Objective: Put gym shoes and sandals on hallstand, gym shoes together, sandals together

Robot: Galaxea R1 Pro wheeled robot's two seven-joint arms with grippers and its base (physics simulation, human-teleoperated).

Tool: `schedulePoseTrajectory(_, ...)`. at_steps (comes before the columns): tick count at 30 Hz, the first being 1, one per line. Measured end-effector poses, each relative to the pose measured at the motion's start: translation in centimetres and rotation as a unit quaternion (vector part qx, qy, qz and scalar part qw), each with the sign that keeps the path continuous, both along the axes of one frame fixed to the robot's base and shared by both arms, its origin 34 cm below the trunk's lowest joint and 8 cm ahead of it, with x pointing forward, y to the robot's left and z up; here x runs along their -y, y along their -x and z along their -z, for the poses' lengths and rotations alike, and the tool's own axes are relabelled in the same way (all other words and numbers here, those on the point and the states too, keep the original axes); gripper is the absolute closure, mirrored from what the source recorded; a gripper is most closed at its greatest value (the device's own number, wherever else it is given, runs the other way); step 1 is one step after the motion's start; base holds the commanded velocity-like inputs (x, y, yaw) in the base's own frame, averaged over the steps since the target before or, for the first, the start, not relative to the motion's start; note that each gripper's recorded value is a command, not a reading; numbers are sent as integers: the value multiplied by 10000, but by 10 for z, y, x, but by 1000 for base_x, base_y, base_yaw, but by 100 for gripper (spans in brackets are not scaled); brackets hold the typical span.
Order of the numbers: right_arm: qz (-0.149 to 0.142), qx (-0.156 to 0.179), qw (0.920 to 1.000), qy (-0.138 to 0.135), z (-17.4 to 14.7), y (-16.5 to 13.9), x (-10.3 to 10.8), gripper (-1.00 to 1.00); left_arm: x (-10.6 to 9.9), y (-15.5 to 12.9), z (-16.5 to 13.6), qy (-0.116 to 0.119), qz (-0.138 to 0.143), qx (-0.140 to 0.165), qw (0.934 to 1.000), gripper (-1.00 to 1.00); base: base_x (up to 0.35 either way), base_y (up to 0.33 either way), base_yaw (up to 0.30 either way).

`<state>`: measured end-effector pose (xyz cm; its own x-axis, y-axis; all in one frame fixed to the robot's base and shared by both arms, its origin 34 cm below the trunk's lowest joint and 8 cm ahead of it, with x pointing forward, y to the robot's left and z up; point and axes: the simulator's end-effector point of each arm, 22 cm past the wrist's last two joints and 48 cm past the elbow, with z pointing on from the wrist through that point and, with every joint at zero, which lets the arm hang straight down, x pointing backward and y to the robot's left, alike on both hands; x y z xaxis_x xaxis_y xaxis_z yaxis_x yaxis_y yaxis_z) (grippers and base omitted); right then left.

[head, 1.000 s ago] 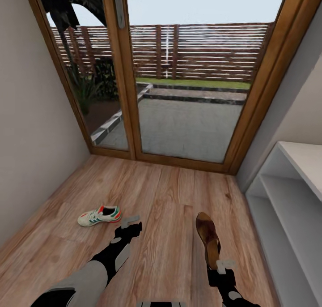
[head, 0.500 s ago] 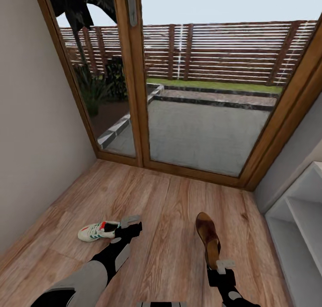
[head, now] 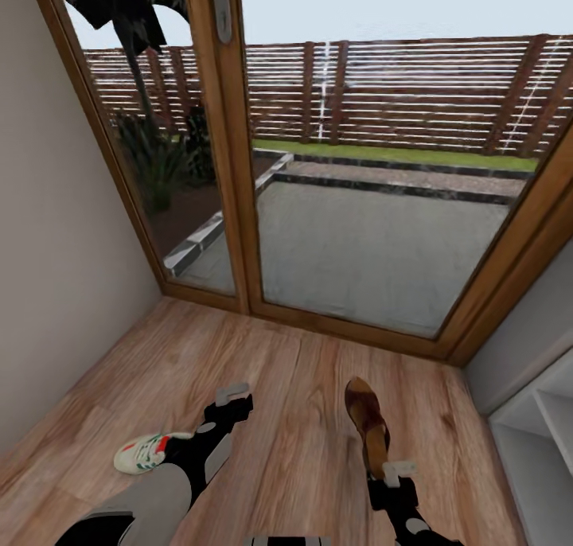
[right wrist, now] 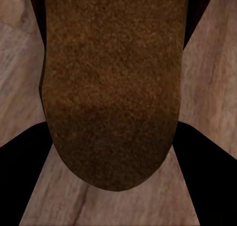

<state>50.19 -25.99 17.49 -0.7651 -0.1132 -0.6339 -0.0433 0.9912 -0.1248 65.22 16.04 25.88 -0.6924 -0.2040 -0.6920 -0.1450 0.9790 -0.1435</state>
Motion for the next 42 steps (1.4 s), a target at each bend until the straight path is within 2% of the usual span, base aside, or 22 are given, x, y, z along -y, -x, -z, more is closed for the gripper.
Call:
schedulePoseTrajectory(2, -292, 6, 9995, 79, 0, -1, -6, 100, 0, 0, 0, 0, -1, 3, 10000, -100, 266, -35, 1)
schedulePoseTrajectory(3, -1409, 39, 9892, 395, -1, -3, -29, 100, 0, 0, 0, -1, -4, 14, 10000, -100, 153, -14, 0)
schedulePoseTrajectory(4, -1673, 41, 9848, 468, -1, -2, -34, 100, 0, 0, 0, -1, -5, 14, 10000, -100, 123, -11, 0)
schedulePoseTrajectory(5, -1595, 65, 9861, 452, -2, -4, -33, 100, 0, 0, 0, 0, -5, 17, 10000, -100, 98, -9, 0)
schedulePoseTrajectory(8, -1958, 117, 9790, 549, -4, -7, -41, 100, 3, -1, -1, 45, 37, 45, 10000, -100, 56, -5, 0)
schedulePoseTrajectory(12, -2113, 214, 9756, 565, -8, -13, -48, 100, 11, -3, -3, 188, 171, 95, 9996, -100, 19, -2, 0)
schedulePoseTrajectory(15, -2319, 277, 9715, 405, -12, -19, -62, 100, 15, -4, -4, 257, 234, 118, 9993, -100, 5, 0, 0)
schedulePoseTrajectory(16, -2543, 224, 9666, 244, -11, -14, -75, 100, 16, -4, -4, 269, 245, 121, 9993, -100, 3, 0, 0)
schedulePoseTrajectory(19, -2801, 115, 9599, -56, -9, -6, -92, 100, 16, -4, -4, 281, 253, 125, 9992, -100, 2, 0, 0)
schedulePoseTrajectory(22, -2937, 50, 9556, -248, -9, -1, -103, 100, 17, -4, -4, 287, 257, 126, 9992, -100, 0, 0, 0)
schedulePoseTrajectory(26, -3021, 9, 9526, -369, -9, 2, -109, 100, 17, -4, -4, 293, 255, 125, 9992, -100, 0, 0, 0)
schedulePoseTrajectory(42, -3069, -17, 9507, -446, -9, 5, -113, 100, 14, -6, -6, 286, 225, 162, 9992, -100, 97, -100, 0)
